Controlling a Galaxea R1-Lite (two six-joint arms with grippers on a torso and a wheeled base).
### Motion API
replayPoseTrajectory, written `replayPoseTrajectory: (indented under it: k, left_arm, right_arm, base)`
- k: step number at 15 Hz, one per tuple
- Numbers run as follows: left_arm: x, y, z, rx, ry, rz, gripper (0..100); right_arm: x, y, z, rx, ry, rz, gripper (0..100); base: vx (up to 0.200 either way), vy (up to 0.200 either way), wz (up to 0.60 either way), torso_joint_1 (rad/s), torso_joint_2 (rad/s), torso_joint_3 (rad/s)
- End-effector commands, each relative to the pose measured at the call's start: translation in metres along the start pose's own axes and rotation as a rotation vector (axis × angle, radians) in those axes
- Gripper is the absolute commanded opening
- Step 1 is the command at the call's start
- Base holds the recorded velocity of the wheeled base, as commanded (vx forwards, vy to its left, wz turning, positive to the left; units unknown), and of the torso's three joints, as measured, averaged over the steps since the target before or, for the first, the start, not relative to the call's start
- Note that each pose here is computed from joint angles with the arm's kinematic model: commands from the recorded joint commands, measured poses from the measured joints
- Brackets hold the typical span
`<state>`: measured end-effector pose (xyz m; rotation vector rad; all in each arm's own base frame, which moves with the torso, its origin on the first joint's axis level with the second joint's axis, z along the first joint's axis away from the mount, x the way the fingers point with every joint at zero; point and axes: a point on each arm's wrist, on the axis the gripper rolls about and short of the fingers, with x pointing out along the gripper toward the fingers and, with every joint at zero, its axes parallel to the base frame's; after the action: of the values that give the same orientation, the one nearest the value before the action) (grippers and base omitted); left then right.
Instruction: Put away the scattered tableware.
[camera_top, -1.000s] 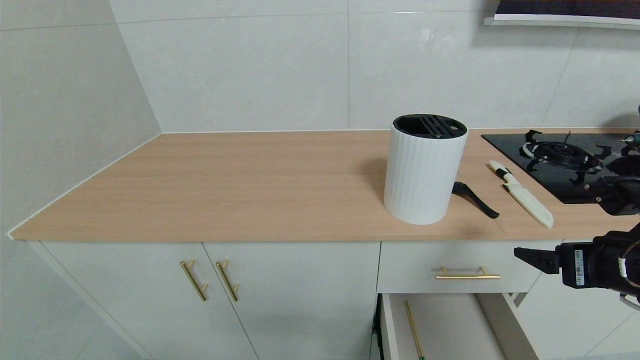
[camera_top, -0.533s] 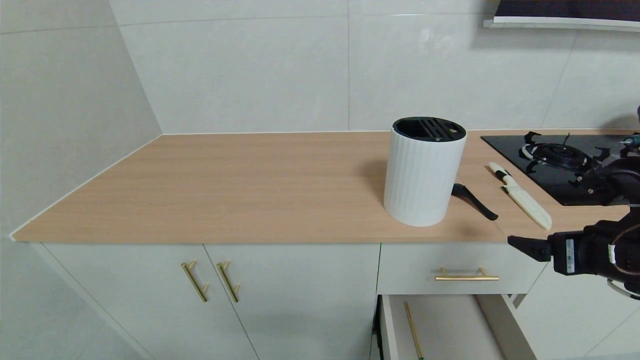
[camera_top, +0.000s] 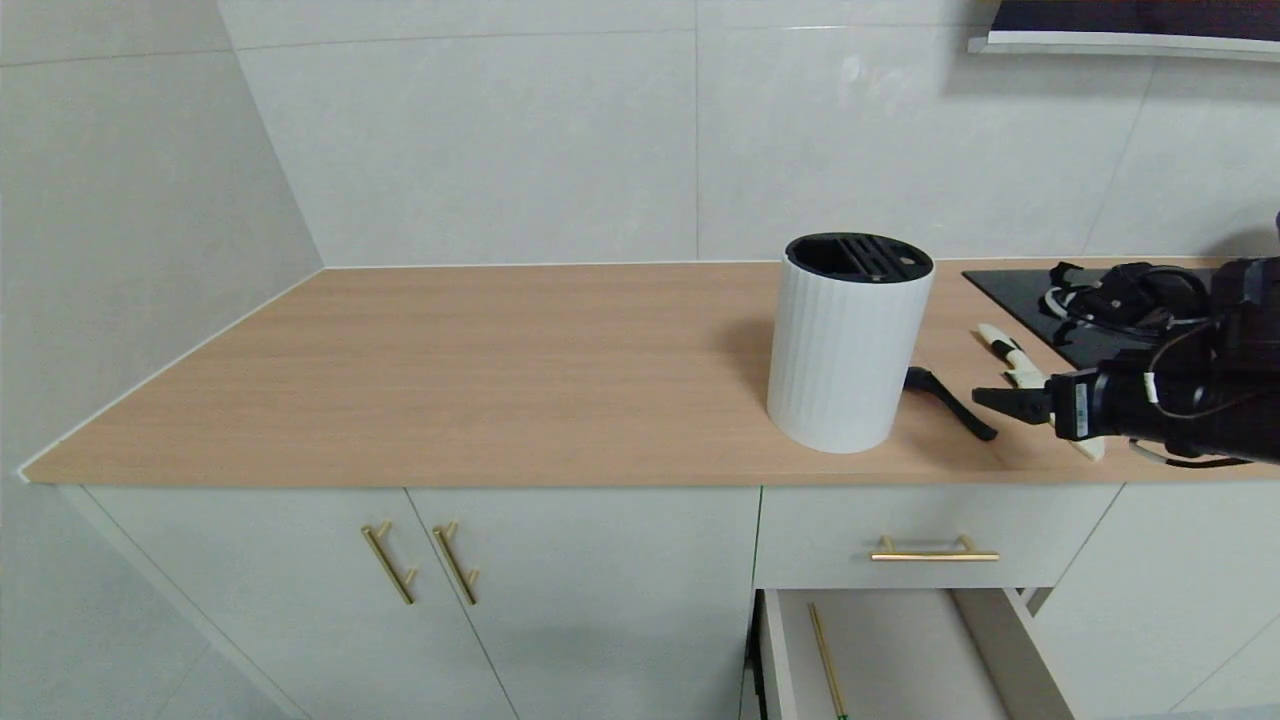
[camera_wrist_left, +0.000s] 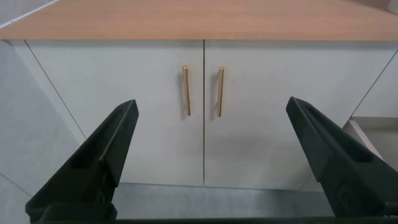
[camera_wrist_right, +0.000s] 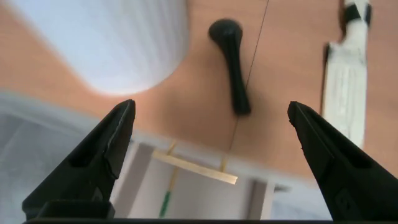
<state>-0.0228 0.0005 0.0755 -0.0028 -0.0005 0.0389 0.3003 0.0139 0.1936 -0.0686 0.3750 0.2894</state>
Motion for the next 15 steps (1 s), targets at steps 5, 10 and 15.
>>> replayPoseTrajectory:
  k: [5, 10, 15]
  left_arm:
    - [0.0, 0.0, 0.0, 0.0, 0.0, 0.001, 100]
    - [0.0, 0.0, 0.0, 0.0, 0.0, 0.001, 100]
    - [0.0, 0.0, 0.0, 0.0, 0.0, 0.001, 100]
  right_arm:
    - [0.094, -0.022, -0.028, -0.007, 0.079, 0.012, 100]
    - [0.102, -0.023, -0.032, -0.012, 0.048, 0.008, 100]
    - [0.107, -0.024, -0.037, -0.009, 0.06, 0.004, 100]
  base:
    - [0.0, 0.0, 0.0, 0.0, 0.0, 0.0]
    - [0.0, 0.0, 0.0, 0.0, 0.0, 0.0]
    - [0.0, 0.0, 0.0, 0.0, 0.0, 0.0]
